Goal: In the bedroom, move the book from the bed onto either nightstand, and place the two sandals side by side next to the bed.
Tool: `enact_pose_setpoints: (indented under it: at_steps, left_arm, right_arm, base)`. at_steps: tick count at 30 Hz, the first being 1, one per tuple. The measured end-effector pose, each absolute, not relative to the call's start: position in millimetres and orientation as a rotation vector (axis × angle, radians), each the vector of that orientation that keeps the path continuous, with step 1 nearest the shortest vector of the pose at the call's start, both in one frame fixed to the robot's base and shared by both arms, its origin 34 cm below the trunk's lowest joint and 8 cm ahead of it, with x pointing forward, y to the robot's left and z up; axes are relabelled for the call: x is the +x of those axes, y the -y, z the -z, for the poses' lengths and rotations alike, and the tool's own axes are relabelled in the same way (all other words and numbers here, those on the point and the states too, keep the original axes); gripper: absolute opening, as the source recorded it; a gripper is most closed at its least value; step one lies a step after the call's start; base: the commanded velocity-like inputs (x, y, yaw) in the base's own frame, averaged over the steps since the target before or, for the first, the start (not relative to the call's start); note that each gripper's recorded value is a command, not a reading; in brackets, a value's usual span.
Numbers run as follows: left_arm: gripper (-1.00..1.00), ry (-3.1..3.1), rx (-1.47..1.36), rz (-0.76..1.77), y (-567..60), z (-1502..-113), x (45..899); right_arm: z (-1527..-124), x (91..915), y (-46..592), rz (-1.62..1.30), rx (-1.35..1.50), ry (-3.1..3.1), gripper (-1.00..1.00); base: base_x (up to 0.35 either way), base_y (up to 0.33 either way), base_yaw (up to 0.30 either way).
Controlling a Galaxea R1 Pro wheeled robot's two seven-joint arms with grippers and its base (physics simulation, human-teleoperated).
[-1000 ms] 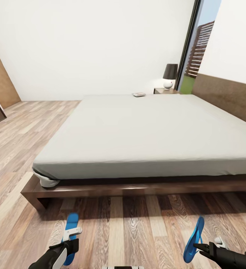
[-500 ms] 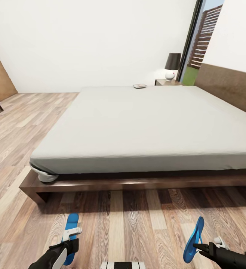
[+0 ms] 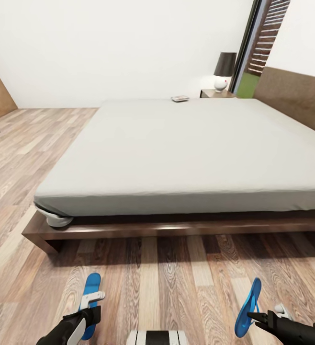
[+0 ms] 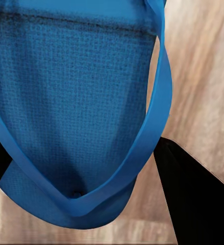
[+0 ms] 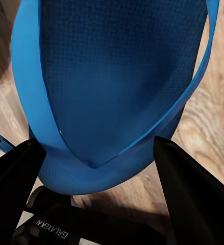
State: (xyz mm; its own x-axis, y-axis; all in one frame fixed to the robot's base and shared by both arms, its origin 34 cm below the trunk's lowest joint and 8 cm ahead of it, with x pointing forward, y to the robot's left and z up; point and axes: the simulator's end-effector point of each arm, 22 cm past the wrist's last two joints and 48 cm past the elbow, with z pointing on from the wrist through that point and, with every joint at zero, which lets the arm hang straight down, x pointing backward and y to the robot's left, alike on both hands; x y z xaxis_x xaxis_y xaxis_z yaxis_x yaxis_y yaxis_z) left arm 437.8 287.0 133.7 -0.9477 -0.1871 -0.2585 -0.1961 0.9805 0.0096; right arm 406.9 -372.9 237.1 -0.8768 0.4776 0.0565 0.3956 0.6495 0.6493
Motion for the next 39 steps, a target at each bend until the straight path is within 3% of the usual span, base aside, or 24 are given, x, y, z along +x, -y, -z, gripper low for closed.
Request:
enact_pose_setpoints:
  at_steps: [31,39]
  left_arm:
    - [-1.00,-2.963,-0.285,-0.069,-287.9,-98.2,400.5]
    - [-1.00,-2.959,-0.284,-0.084,-295.4,-99.1,401.4]
  right_arm:
    - [-203.8,379.3,372.1,-1.029,0.803,-2.824,-1.00]
    - [-203.9,379.2,371.8,-1.029,0.803,-2.824,-1.00]
  base:
    - [0.000,0.000,0.000]
    - [0.199,0.182,0.000]
